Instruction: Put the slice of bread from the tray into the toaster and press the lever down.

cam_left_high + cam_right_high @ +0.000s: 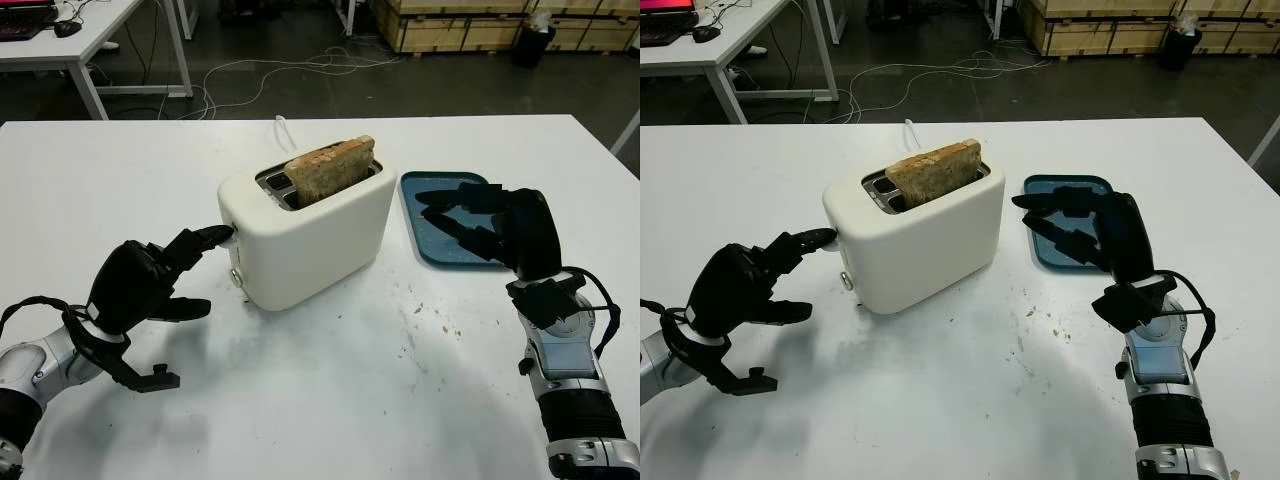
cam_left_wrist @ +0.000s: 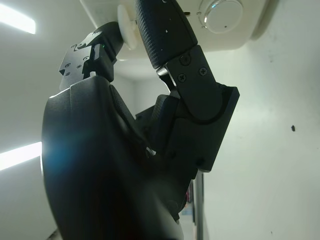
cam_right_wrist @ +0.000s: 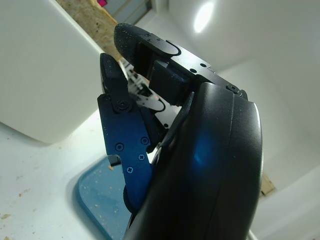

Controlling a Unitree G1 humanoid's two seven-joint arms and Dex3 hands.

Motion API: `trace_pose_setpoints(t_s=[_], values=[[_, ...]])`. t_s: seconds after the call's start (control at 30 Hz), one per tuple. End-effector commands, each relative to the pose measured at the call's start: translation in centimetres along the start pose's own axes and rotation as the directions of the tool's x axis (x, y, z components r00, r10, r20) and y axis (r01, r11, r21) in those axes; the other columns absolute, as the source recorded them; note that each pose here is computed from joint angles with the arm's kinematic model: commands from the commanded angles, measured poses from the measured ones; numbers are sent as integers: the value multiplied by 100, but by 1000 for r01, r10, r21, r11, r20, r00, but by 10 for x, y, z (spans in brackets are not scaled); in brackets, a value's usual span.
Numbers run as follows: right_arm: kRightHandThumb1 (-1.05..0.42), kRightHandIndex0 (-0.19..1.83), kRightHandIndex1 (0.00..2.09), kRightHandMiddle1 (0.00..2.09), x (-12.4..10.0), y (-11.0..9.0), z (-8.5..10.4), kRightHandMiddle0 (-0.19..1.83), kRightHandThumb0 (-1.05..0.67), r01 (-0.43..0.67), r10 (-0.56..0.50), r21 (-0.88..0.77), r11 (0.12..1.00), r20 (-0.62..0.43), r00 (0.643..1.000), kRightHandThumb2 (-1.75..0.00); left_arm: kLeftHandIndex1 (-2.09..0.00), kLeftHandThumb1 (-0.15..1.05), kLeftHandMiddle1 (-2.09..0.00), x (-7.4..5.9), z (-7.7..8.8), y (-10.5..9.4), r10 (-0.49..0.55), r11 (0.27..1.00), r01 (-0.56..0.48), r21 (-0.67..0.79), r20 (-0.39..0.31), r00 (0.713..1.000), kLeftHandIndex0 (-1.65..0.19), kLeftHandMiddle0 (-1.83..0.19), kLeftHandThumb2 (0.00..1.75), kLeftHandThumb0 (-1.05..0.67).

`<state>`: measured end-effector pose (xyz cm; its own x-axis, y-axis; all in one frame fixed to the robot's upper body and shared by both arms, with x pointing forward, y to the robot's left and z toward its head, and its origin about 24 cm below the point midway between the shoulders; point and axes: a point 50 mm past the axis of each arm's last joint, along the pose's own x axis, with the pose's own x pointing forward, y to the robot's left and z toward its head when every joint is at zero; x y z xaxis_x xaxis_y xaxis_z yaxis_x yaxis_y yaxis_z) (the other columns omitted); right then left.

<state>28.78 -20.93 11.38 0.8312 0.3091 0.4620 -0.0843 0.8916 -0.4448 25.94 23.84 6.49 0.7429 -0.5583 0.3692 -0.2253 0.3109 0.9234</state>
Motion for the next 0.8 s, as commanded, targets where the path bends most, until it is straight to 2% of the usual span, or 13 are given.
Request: trace_pose_setpoints(t_s=[0.0,0.27,0.77], values=[[-92,83,91,1,3,0,3,113,-24,2,-2,5,1000,14,1000,-4,-31,92,-175,10,4,-1,-6,1000,6,-6,16,1000,0,-157,100,-100],[-92,83,91,1,3,0,3,113,-23,0,0,15,1000,16,1000,-4,-46,92,-175,12,5,2,-23,1000,23,-20,24,999,0,-157,95,-100],[-92,83,88,1,3,-1,3,112,-24,3,-3,0,1000,13,1000,-4,-45,92,-175,13,5,4,-51,998,52,-28,48,998,0,-157,92,-102]])
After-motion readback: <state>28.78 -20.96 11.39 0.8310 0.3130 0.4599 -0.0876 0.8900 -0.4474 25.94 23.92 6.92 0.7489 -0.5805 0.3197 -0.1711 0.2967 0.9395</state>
